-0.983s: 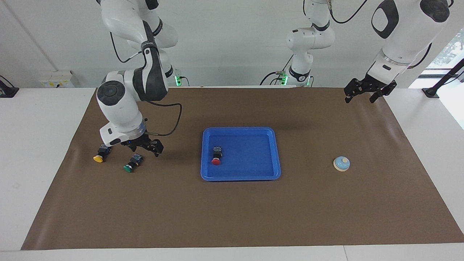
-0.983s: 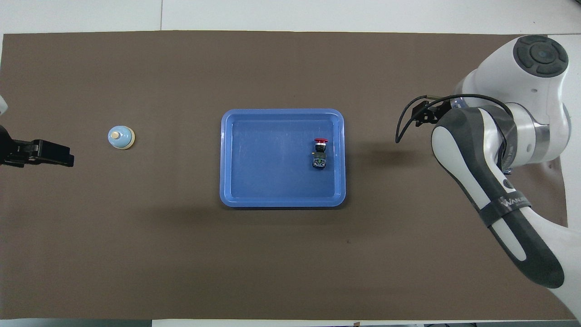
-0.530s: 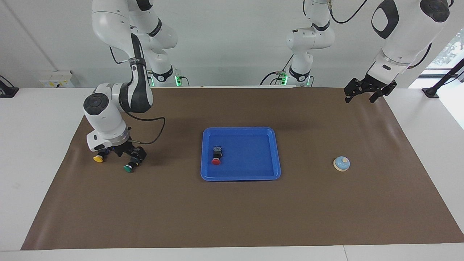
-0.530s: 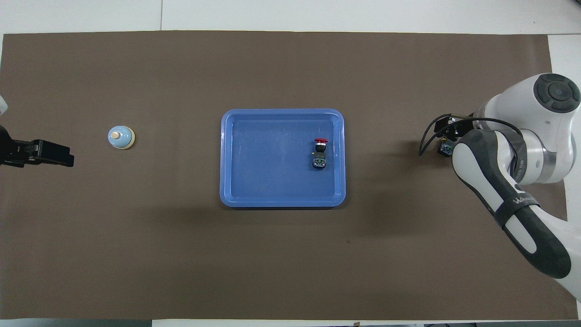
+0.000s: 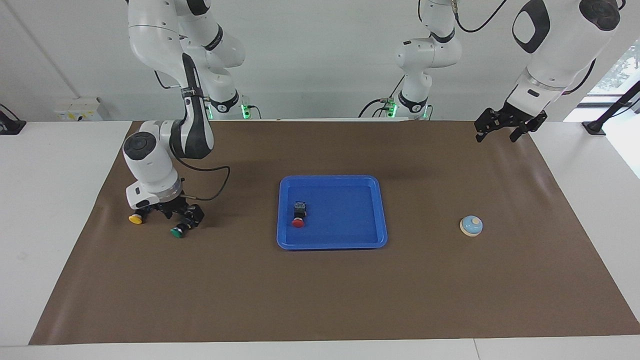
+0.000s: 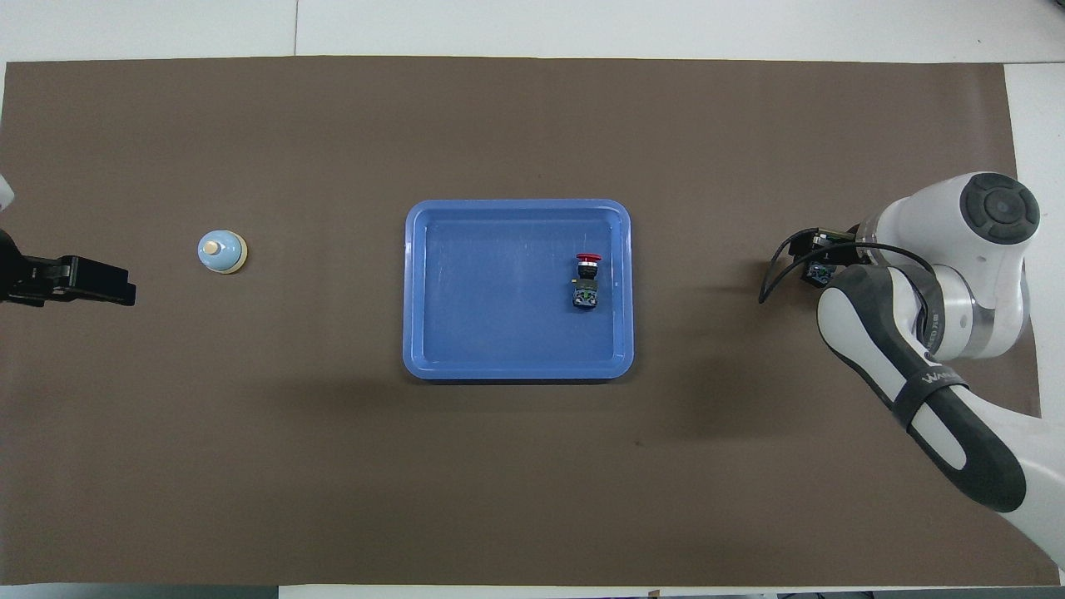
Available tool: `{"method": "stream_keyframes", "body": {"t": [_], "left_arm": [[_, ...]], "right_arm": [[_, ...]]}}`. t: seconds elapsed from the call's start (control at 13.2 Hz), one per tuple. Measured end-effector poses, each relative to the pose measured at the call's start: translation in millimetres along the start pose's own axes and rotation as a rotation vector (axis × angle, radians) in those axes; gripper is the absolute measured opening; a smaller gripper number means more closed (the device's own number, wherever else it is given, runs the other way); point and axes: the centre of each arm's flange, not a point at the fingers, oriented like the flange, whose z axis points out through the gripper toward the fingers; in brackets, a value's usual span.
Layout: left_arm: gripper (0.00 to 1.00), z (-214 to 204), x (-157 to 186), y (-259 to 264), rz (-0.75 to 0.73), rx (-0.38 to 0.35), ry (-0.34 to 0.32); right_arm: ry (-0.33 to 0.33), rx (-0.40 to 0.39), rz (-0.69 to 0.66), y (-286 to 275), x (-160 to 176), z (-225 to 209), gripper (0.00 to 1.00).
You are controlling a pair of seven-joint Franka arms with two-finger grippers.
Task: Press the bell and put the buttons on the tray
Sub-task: 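Release the red button and move the right gripper to the green button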
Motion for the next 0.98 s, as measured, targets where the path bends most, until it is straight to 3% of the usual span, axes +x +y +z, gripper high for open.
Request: {"method": "stream_keyframes", "body": {"t": [0.3,0.61,0.68,0.98], "left_arm": [[1.0,0.0,0.0,0.0,0.0,0.0,0.0],[1.0,0.0,0.0,0.0,0.0,0.0,0.0],[1.0,0.0,0.0,0.0,0.0,0.0,0.0],[1.0,0.0,0.0,0.0,0.0,0.0,0.0]], "right_arm": [[0.001,0.003,-0.005,-2.5,-2.9,10.3,0.96],[0.0,0.004,-0.01,-5.1,-4.3,11.0,0.48],[0.0,0.004,-0.011,-6.1,-4.5,10.4,0.42],[0.0,0.006,-0.023,-13.4,-4.1,6.6,0.42]]}}
